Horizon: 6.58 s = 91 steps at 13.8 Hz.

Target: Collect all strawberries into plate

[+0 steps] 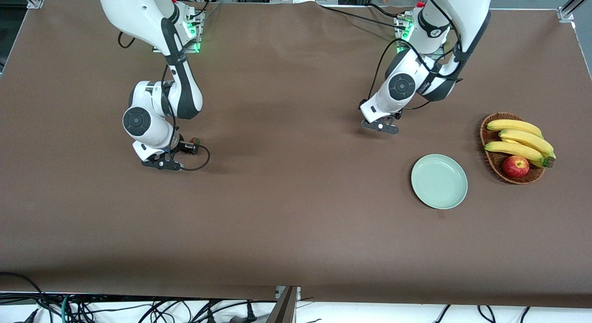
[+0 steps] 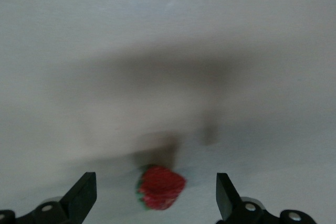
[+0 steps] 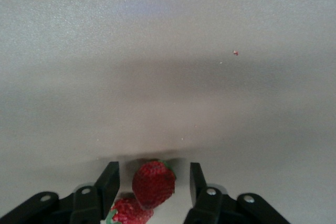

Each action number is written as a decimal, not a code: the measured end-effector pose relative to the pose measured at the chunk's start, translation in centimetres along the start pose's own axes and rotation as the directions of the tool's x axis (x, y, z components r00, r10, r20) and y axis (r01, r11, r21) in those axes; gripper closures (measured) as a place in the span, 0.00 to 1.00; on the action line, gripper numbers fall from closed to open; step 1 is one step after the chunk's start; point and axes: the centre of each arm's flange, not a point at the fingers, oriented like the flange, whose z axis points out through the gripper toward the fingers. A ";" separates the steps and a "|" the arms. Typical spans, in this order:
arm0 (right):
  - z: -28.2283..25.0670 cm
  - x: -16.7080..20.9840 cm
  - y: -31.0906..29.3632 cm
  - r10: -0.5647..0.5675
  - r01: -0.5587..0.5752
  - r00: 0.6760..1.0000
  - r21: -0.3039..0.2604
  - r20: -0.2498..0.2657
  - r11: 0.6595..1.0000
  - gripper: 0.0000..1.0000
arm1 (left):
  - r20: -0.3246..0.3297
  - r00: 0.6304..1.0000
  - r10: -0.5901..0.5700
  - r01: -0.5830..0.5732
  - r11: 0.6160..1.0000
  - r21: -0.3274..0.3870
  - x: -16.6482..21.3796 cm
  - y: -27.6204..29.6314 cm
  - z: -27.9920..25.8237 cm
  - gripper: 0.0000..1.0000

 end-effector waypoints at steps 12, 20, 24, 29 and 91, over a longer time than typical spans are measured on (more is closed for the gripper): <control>-10.7 2.8 -7.8 -0.019 0.017 1.000 0.099 0.020 0.995 0.67 | 0.014 1.000 -0.015 0.015 1.000 0.015 1.9 -1.3 -3.6 0.62; -13.4 -5.0 -32.2 0.313 -0.320 0.947 0.318 0.077 0.892 0.67 | -0.145 0.962 0.233 -0.224 0.972 0.078 14.2 -21.3 -12.1 0.62; -10.6 -10.4 -42.1 0.509 -0.512 0.847 0.492 0.153 0.704 0.67 | -0.099 0.940 0.328 -0.310 0.937 0.160 17.3 -24.8 -8.8 0.62; -9.8 -15.2 -46.7 0.597 -0.598 0.769 0.588 0.230 0.545 0.41 | -0.089 0.937 0.339 -0.324 0.934 0.148 18.0 -25.0 -7.3 0.39; -21.2 1.3 -27.1 0.309 -0.341 0.937 0.230 0.164 0.912 0.07 | -0.148 0.919 0.366 -0.368 0.930 0.011 21.4 -7.1 -16.6 0.00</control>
